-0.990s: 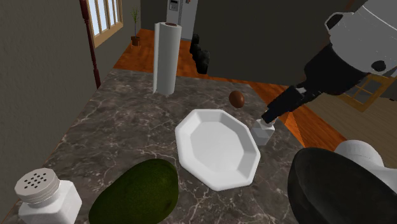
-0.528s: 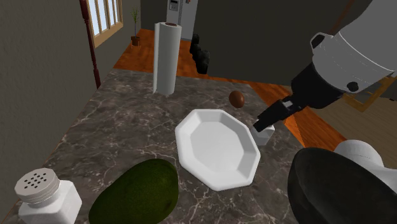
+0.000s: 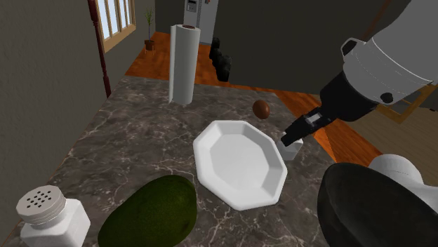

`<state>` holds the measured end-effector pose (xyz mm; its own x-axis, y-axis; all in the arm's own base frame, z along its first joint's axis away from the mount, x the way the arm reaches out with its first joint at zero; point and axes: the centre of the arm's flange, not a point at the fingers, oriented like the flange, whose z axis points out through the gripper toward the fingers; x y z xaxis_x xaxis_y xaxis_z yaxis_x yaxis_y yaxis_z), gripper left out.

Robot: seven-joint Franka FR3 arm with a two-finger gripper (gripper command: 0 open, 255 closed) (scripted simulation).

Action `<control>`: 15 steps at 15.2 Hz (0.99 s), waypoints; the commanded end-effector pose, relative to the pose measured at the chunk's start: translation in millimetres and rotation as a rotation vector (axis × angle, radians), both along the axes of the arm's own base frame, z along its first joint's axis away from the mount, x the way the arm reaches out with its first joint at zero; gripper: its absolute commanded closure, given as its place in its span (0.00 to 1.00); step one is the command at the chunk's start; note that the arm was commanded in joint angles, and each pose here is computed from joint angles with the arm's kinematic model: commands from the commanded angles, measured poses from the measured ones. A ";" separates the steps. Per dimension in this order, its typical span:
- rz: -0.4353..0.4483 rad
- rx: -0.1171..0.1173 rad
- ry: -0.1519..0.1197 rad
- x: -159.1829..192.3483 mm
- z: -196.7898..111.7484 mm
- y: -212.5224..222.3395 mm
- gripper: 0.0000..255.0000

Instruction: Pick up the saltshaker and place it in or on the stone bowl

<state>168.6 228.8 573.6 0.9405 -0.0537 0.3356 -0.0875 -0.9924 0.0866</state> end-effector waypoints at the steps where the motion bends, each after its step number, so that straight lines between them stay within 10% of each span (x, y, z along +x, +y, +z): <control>1: 0.000 0.000 0.000 0.0 0.0 0.0 1.00; 15: 0.000 0.000 0.000 0.0 31.6 0.0 1.00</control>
